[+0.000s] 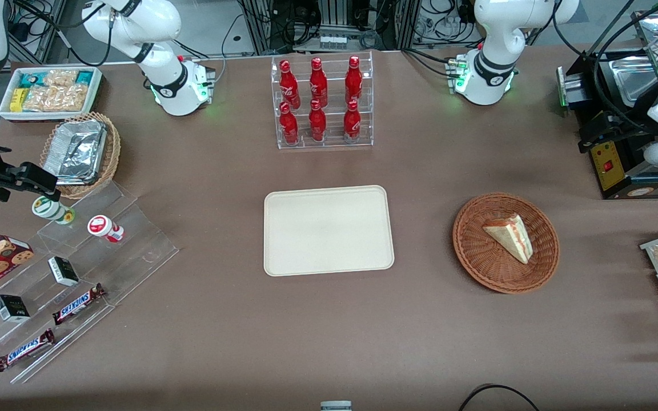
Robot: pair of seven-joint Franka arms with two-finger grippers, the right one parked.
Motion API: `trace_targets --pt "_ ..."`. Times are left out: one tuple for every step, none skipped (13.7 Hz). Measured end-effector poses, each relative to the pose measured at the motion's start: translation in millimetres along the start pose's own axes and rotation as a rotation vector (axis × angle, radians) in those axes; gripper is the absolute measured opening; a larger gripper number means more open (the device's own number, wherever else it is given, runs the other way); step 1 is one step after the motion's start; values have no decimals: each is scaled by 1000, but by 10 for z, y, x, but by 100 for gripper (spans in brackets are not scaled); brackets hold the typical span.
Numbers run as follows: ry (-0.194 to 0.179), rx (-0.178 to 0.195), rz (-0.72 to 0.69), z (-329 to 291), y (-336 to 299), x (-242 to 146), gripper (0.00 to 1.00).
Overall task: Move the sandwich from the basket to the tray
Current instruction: 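Move the left gripper over the wicker basket above the wrapped sandwich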
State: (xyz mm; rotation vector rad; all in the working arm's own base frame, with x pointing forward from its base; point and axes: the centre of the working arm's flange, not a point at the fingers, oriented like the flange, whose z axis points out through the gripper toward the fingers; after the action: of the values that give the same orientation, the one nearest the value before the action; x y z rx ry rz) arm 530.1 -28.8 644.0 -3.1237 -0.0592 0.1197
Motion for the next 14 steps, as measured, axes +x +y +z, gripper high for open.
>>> trace_targets --pt "1 0 1 -1 4 0 100" --pt "1 -4 3 -1 17 -1 100" --pt "-1 -12 5 4 32 -1 100" --pt "-6 -20 6 23 43 5 100" --pt "-16 -23 7 70 50 28 100" --pt "-30 -23 7 142 55 65 100" --pt "-44 -22 7 247 62 121 100" --pt "-46 -23 6 378 70 194 100" --pt "-45 -23 5 526 75 263 100" --pt "-43 -24 3 693 74 324 100" --pt "-40 -25 -1 879 64 378 100" --pt "-30 -28 -6 1074 51 429 100" --pt "-16 -31 -11 1274 37 471 100" --pt "-1 -33 -16 1481 24 504 100"
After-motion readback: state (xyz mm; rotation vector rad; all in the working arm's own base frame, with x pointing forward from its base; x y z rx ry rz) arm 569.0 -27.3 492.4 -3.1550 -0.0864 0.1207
